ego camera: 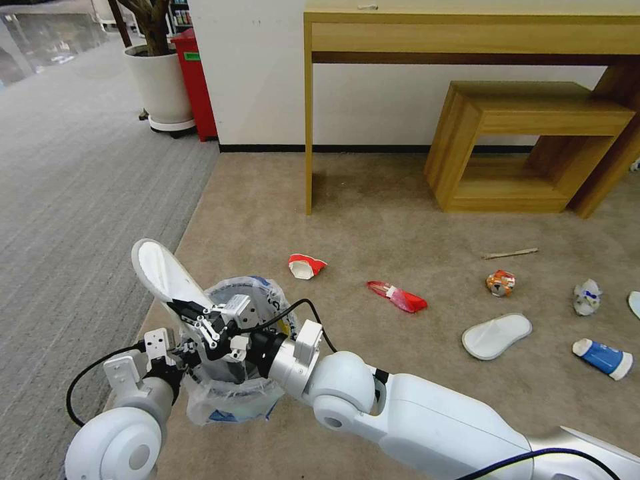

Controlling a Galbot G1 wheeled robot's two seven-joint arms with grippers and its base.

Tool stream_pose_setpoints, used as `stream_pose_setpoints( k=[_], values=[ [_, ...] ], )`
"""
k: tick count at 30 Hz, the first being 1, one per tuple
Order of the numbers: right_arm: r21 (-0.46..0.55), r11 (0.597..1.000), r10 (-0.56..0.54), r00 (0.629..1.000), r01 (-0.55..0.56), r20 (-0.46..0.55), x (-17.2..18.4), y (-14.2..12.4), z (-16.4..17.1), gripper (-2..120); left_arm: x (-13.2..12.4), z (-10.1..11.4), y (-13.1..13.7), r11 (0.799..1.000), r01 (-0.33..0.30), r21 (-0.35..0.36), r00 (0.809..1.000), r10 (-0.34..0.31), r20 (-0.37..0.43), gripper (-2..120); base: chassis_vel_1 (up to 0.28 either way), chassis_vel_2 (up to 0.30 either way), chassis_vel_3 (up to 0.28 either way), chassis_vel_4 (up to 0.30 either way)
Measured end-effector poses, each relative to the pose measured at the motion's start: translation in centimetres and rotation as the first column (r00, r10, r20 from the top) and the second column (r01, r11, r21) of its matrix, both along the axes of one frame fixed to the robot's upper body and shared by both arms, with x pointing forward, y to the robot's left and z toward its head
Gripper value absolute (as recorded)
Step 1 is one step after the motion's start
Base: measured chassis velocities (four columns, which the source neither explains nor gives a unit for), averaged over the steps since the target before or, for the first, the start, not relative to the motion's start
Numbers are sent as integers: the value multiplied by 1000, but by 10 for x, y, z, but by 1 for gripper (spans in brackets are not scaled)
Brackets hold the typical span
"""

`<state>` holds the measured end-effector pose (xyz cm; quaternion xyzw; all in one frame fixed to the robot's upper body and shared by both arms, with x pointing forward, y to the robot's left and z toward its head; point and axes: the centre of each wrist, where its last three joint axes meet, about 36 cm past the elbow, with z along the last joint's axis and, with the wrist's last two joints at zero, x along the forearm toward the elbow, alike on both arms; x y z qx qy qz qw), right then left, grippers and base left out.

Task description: Pick up the trash bin and place the garbage on the floor into it.

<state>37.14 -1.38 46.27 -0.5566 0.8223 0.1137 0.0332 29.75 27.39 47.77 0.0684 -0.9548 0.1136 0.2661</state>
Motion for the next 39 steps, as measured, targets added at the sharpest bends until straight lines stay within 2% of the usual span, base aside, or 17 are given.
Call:
stream_pose_setpoints(
  k=[16,17,19,20,23,25,27,28,30,31,34,35,38,39],
  values=[
    [-54,997,-49,999,50,21,5,-25,-20,3,-1,2,2,1000,-5,0,1000,5,6,0,0,0,0,0],
    [-58,997,-53,998,54,22,5,-27,-22,14,-1,2,2,1000,-5,-1,1000,5,6,0,0,0,0,0],
    [-63,996,-55,998,56,22,6,-30,-23,21,-1,2,2,1000,-6,-2,1000,6,5,0,0,0,0,0],
    [-63,996,-54,998,55,22,6,-30,-25,28,-1,2,2,1000,-6,-3,1000,6,5,0,0,0,0,0],
    [-64,996,-55,998,56,22,6,-30,-26,33,-1,3,2,1000,-6,-3,1000,6,6,0,0,0,0,0],
    [-64,996,-53,998,54,21,5,-29,-28,43,-2,3,2,1000,-6,-3,1000,6,7,0,0,0,0,0],
    [-65,996,-52,998,53,21,5,-29,-29,46,-2,3,2,1000,-6,-3,1000,6,8,0,0,0,0,0],
    [-67,996,-51,998,52,22,4,-28,-31,55,-2,4,2,1000,-6,-3,1000,6,9,0,0,0,0,0],
    [-68,996,-51,998,52,24,4,-29,-32,64,-2,4,1,1000,-6,-4,1000,6,10,0,0,0,0,0],
    [-68,996,-51,998,52,24,4,-29,-32,64,-2,4,1,1000,-6,-4,1000,6,10,0,0,0,0,0],
    [-69,996,-53,998,55,27,5,-30,-33,78,-3,4,1,1000,-7,-5,1000,7,11,0,0,0,0,0],
    [-69,996,-53,998,55,27,5,-30,-33,78,-3,4,1,1000,-7,-5,1000,7,11,0,0,0,0,0],
    [-67,995,-68,997,70,33,7,-36,-31,93,-2,1,1,1000,-9,-5,1000,9,5,0,0,0,0,0],
    [-67,995,-68,997,70,33,7,-36,-31,93,-2,1,1,1000,-9,-5,1000,9,5,0,0,0,0,0]
  ],
)
